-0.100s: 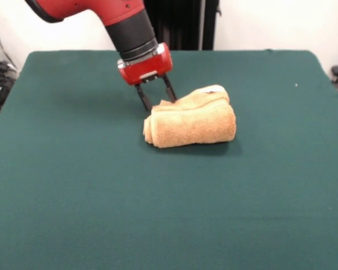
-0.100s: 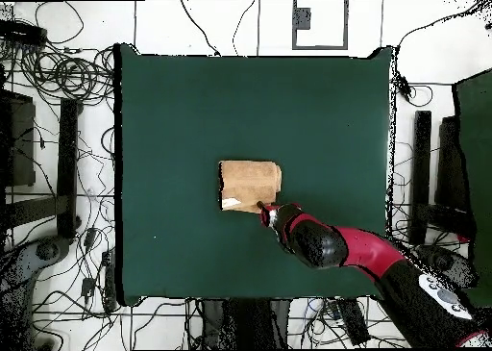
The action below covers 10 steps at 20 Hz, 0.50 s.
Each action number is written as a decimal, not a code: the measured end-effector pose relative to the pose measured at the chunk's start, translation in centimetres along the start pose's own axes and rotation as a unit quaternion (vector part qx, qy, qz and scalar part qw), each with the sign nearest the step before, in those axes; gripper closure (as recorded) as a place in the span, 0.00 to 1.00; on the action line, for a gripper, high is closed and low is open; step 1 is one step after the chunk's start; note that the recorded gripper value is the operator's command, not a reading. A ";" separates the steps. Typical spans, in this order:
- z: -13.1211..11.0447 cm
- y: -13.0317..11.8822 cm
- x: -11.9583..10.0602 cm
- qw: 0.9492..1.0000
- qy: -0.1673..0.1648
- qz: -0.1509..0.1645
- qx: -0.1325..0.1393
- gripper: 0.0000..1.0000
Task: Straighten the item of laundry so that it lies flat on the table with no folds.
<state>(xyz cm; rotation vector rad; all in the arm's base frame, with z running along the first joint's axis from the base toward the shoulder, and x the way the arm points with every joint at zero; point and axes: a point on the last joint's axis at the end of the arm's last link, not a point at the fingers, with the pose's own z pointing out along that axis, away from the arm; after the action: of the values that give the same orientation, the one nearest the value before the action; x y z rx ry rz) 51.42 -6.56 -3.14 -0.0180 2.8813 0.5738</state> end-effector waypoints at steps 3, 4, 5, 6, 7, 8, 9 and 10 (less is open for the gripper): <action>0.1 0.1 0.1 1.000 0.001 0.000 -0.001 0.00; 0.1 0.1 0.1 1.000 0.001 0.001 -0.002 0.00; 0.2 0.1 0.1 1.000 0.001 0.001 -0.002 0.00; 0.2 0.1 0.1 1.000 0.001 0.000 -0.002 0.00; 0.2 0.1 0.1 1.000 0.001 0.000 -0.002 0.00; 0.2 0.2 0.1 1.000 0.001 0.000 -0.002 0.00; 0.2 0.2 0.1 1.000 0.001 0.000 -0.002 0.00; 0.2 0.2 0.1 1.000 0.001 -0.001 -0.002 0.00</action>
<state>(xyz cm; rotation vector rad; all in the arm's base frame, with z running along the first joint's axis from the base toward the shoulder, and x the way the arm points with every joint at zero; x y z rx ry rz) 51.35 -6.28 -3.27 -0.0213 2.8827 0.5800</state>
